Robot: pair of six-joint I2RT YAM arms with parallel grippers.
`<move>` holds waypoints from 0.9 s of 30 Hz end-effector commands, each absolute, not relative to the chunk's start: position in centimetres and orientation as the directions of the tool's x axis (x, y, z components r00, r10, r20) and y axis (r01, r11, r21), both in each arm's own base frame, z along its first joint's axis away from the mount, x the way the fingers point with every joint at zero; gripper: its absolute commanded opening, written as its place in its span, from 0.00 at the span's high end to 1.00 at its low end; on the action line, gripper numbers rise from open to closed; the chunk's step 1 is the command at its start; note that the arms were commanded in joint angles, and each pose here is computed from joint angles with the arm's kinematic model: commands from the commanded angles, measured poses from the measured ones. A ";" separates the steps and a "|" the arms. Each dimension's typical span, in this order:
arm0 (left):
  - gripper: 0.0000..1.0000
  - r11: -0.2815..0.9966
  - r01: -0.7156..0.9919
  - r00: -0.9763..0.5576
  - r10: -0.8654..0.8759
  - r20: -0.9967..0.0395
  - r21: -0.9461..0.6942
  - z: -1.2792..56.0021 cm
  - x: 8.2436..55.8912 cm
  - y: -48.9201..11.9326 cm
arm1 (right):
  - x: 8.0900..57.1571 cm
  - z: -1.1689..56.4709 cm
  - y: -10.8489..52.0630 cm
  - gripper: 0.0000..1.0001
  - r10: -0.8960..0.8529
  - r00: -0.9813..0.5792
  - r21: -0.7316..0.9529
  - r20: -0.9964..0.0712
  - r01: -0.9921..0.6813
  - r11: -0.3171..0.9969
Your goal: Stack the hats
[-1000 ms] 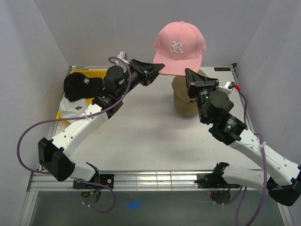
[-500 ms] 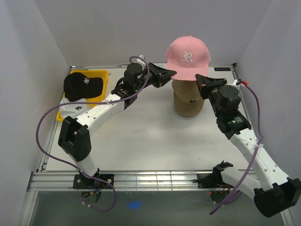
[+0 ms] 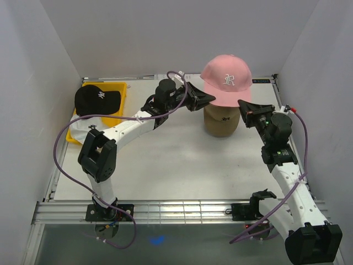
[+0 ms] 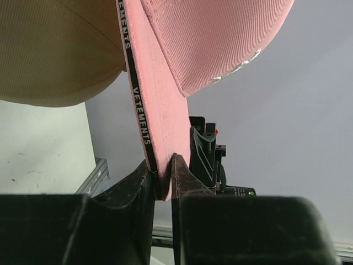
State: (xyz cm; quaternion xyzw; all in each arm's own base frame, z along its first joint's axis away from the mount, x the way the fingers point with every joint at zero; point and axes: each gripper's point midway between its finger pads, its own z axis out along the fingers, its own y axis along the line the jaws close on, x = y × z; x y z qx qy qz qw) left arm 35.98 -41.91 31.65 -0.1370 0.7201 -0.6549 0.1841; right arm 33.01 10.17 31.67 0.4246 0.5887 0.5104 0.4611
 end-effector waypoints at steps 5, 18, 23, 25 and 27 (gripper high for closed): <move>1.00 0.151 0.130 -0.897 -0.402 -0.181 -0.980 30.1 36.0 -41.9 | 32.9 33.1 7.7 0.92 0.971 -0.174 0.985 -0.164 -0.075 0.154; 1.00 0.179 0.118 -0.919 -0.352 -0.176 -0.977 27.3 35.7 -43.4 | 32.8 30.1 5.7 0.92 0.974 -0.162 0.987 -0.160 -0.045 0.155; 1.00 0.191 0.106 -0.924 -0.344 -0.168 -0.976 26.2 35.7 -43.5 | 32.8 28.6 5.8 0.92 0.969 -0.180 0.986 -0.166 -0.025 0.165; 1.00 0.200 0.093 -0.925 -0.344 -0.159 -0.975 25.5 35.7 -43.4 | 32.7 28.1 5.9 0.92 0.968 -0.187 0.986 -0.165 -0.020 0.164; 1.00 0.202 0.084 -0.927 -0.343 -0.151 -0.976 25.0 35.6 -43.4 | 32.5 26.8 5.8 0.92 0.970 -0.188 0.987 -0.155 0.004 0.159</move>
